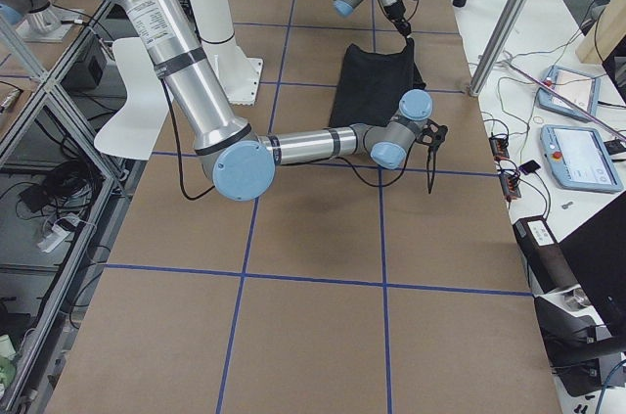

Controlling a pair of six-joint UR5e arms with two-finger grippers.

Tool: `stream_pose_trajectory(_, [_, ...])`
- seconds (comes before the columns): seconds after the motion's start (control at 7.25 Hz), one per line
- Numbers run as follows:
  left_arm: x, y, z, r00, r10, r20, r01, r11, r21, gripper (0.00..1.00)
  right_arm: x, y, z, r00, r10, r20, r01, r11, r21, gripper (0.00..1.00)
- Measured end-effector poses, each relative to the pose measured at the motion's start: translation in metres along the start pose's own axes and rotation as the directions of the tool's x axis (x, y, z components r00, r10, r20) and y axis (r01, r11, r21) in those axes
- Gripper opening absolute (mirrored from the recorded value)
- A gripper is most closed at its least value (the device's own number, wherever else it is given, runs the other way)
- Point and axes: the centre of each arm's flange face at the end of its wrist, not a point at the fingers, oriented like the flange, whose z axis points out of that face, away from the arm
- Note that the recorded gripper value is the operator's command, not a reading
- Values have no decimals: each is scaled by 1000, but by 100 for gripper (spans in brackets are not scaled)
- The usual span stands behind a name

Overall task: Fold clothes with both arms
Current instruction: 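Lower the hem onto the collar edge and open both grippers, then move the right gripper to the folded shirt's side edge and grasp it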

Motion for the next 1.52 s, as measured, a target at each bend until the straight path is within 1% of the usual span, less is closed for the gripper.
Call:
stream_pose_trajectory(0.41, [18,-1,-3,1000,0,-23,0,1000,2,0,-8,1,0,1000,3,1,-3,1000,-2,0])
stream_pose_trajectory(0.55, [26,-1,-6,999,0,-34,1,1000,2,0,-16,1,-1,1000,3,3,-3,1000,-3,42])
stream_pose_trajectory(0.69, [30,-1,-8,999,2,-42,-2,1000,1,19,-23,2,-2,1000,1,6,-1,1000,-3,99])
stream_pose_trajectory(0.83, [32,-1,-9,999,8,-45,-8,1000,0,81,-26,2,-2,1000,4,4,-4,1000,-4,100])
stream_pose_trajectory(0.97, [32,-5,-10,999,13,-44,-13,1000,4,98,-27,1,-1,1000,9,-3,-9,1000,-5,100])
stream_pose_trajectory(1.1, [31,-11,-12,999,16,-41,-15,1000,10,99,-29,0,-2,1000,10,-7,-10,1000,-6,100])
stream_pose_trajectory(1.38, [29,-20,-16,999,15,-39,-15,1000,18,99,-43,3,-7,1000,-2,8,2,1000,-14,100])
stream_pose_trajectory(1.52, [34,-22,-22,999,14,-43,-14,1000,10,99,-47,9,-8,1000,-11,18,12,1000,-27,100])
